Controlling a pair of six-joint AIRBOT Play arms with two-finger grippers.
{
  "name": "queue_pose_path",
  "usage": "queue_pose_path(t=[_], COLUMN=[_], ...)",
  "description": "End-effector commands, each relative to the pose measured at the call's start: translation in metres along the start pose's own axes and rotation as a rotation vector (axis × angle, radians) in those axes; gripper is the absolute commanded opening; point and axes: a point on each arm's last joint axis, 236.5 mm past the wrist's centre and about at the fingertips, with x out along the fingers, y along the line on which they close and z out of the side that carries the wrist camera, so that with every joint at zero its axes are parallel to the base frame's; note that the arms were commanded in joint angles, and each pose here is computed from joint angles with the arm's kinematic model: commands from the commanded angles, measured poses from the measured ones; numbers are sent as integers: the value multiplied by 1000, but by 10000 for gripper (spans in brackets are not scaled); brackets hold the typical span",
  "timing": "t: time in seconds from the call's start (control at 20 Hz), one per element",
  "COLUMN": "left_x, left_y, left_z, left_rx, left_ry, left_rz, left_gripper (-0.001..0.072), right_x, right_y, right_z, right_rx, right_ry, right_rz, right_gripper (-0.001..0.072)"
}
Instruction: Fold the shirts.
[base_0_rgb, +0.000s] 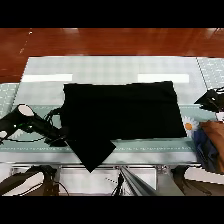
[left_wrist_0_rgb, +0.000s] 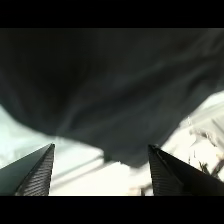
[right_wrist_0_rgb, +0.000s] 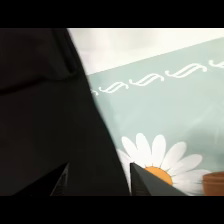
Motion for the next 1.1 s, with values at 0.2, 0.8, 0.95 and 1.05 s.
queue_pose_path(t=[0.2,0.8,0.95,1.05], left_x=[28,29,28,28], left_y=[-3,-1,-1,-1], left_z=[12,12,14,14], left_rx=[-29,-4,13,20], left_ry=[-13,-6,-14,-14], left_rz=[58,62,63,63], left_gripper=[297,33,33,34], right_x=[-8,35,48,52], right_y=[3,-29,-29,-29], right_z=[4,-68,-80,-86], right_rx=[-10,17,26,34], right_ry=[-39,193,215,231], right_rz=[-10,-63,-44,-36], right_gripper=[475,584,586,580])
